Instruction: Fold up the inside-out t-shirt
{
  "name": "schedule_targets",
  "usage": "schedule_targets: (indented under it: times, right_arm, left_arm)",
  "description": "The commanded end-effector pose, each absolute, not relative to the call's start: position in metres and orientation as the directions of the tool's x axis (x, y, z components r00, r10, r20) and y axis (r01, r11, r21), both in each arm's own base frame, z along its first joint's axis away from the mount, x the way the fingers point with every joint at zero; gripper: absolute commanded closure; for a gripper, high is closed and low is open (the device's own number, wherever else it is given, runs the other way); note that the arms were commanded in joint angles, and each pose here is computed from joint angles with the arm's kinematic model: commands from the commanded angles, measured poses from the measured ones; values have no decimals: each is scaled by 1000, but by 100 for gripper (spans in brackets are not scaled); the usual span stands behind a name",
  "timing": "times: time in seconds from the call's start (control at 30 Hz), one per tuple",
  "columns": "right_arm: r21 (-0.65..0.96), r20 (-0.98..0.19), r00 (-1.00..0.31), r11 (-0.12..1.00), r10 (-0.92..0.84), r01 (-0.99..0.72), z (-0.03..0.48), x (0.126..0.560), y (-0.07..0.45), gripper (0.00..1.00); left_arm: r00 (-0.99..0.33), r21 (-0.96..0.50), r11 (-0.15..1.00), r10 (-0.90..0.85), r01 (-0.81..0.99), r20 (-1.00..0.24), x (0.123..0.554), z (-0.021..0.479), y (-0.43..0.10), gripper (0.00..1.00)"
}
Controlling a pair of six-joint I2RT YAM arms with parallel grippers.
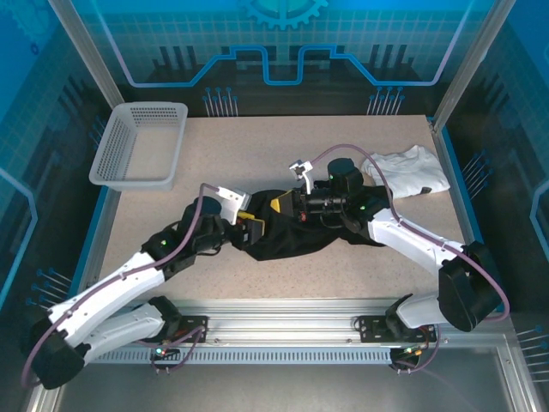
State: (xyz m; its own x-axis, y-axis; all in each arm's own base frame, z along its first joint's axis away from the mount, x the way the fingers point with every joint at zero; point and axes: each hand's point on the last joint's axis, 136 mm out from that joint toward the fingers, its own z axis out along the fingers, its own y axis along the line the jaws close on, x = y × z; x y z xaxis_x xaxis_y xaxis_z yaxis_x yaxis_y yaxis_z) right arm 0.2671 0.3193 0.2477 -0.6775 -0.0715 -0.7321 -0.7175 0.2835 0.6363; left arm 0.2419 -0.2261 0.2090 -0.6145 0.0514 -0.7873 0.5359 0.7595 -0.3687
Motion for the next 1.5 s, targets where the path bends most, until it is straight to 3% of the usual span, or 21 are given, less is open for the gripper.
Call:
schedule_targets:
  times: [0.0,0.07,0.17,0.23,0.3,0.37,0.43,0.53,0.73,0.87,1.03,1.17,1.37,1.47]
  right_arm:
    - [623,-752,-657,276,-44,-732,264,270,315,100]
    - [622,-753,-657,276,-45,-732,264,269,314,100]
    - [616,-756,-653,289,-45,-733,263,269,311,100]
    - [604,-747,-663,360,-56,-711,253,274,305,100]
    - [539,-731,-678,544,-78,-643,235,291,290,100]
    - [412,-734,-670,712,-111,-569,225,309,274,93]
    - [323,-752,-644,774,-139,-544,227,317,267,81]
    - [188,-783,-586,820,-208,-541,236,317,255,65]
    - [123,-874,-412,703,-258,-700,260,266,248,49]
    - [177,-921,-332,540,-205,-823,263,224,265,47]
    - [221,-933,-311,396,-180,-891,254,203,292,48]
    - [212,-926,-321,431,-199,-877,242,216,302,49]
    - [192,-928,-310,446,-208,-874,243,226,307,65]
    - [188,-930,-308,461,-200,-867,244,228,301,64]
  left_arm:
    - [-563,-341,741,60,578,-824,252,227,-237,57]
    - [-566,-334,748,67,573,-822,259,223,-240,63]
    - [-566,-338,742,69,580,-822,262,223,-244,89]
    - [-570,-361,720,59,593,-819,257,229,-247,98]
    - [-576,-406,671,40,621,-816,246,245,-251,100]
    - [-593,-484,573,4,661,-805,228,269,-261,100]
    - [-619,-557,492,-47,669,-784,217,293,-267,100]
    - [-654,-632,508,-165,585,-738,227,313,-260,100]
    - [-681,-687,530,-253,497,-688,244,326,-259,100]
    - [-682,-694,526,-263,492,-682,248,332,-261,100]
    - [-678,-693,523,-266,496,-686,247,333,-261,100]
    - [-680,-693,516,-257,504,-686,246,332,-262,100]
    - [-667,-691,531,-282,491,-690,251,331,-252,100]
    - [-668,-699,529,-294,482,-683,253,329,-247,100]
